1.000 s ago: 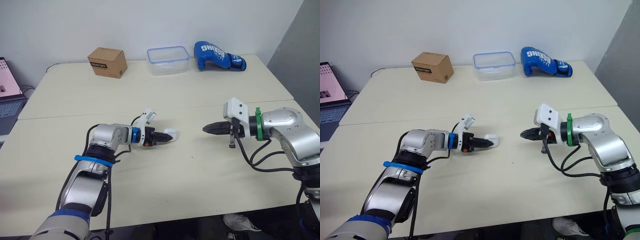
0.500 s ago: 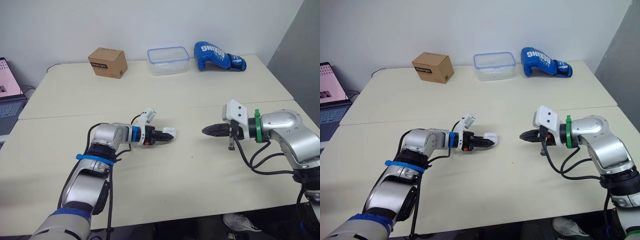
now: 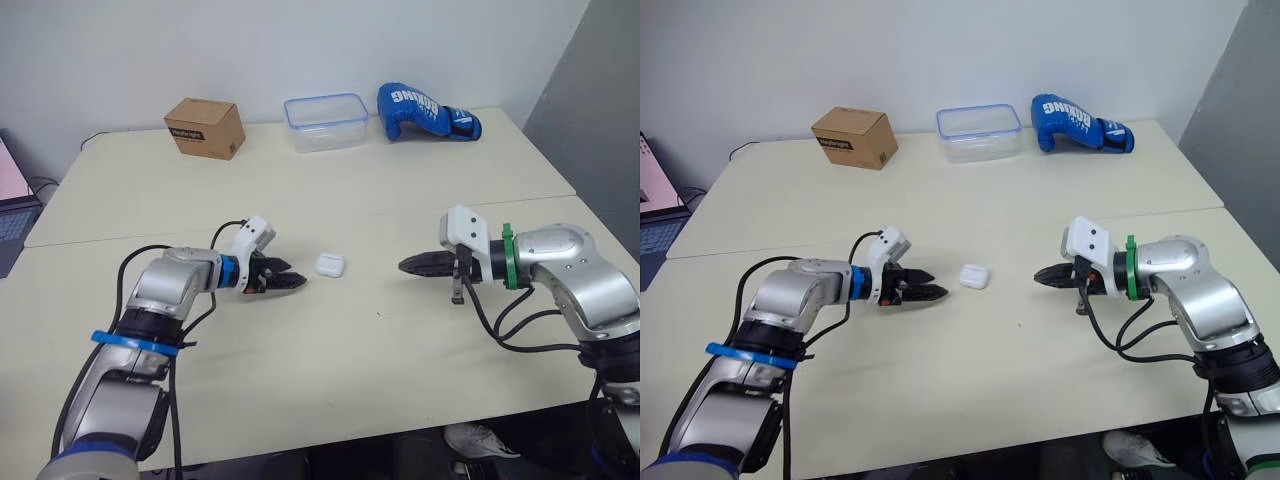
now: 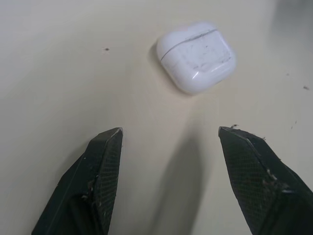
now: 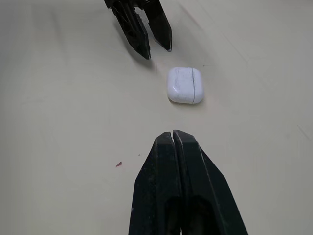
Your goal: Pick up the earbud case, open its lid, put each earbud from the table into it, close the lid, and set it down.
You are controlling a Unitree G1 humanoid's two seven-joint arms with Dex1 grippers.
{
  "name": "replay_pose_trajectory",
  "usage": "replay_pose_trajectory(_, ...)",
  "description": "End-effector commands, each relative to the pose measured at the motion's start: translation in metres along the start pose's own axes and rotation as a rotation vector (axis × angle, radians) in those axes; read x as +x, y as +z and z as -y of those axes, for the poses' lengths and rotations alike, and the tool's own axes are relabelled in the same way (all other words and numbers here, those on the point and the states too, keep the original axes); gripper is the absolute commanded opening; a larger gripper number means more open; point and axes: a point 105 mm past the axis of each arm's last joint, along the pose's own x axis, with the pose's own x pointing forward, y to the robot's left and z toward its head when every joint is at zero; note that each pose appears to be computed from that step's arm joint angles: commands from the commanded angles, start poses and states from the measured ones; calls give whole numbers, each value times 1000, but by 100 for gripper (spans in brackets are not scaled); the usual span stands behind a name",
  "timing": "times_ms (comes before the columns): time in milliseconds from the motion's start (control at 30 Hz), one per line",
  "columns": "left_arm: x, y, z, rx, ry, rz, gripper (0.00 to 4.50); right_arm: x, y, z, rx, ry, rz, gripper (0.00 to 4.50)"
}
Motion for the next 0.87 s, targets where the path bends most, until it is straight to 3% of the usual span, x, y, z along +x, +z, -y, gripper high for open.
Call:
replay_pose_trajectory(33,-18,-10,-7,13,117,31,328,-4,10,-5,-22,-43,69,0)
replay_pose_trajectory(167,-33,-18,5,21,196,163,328,-2,1,-27,29,-67,99,0)
replay_pose_trajectory(333,-56,-49,27,1,326,270,328,-3,-11,-50,125,-110,118,0)
replay_pose_trajectory(600,-83,-88,54,-69,473,288,328,-8,-31,-81,264,-166,117,0)
replay_pose_trajectory(867,-90,-93,58,-74,525,351,328,-12,-43,-84,311,-176,102,0)
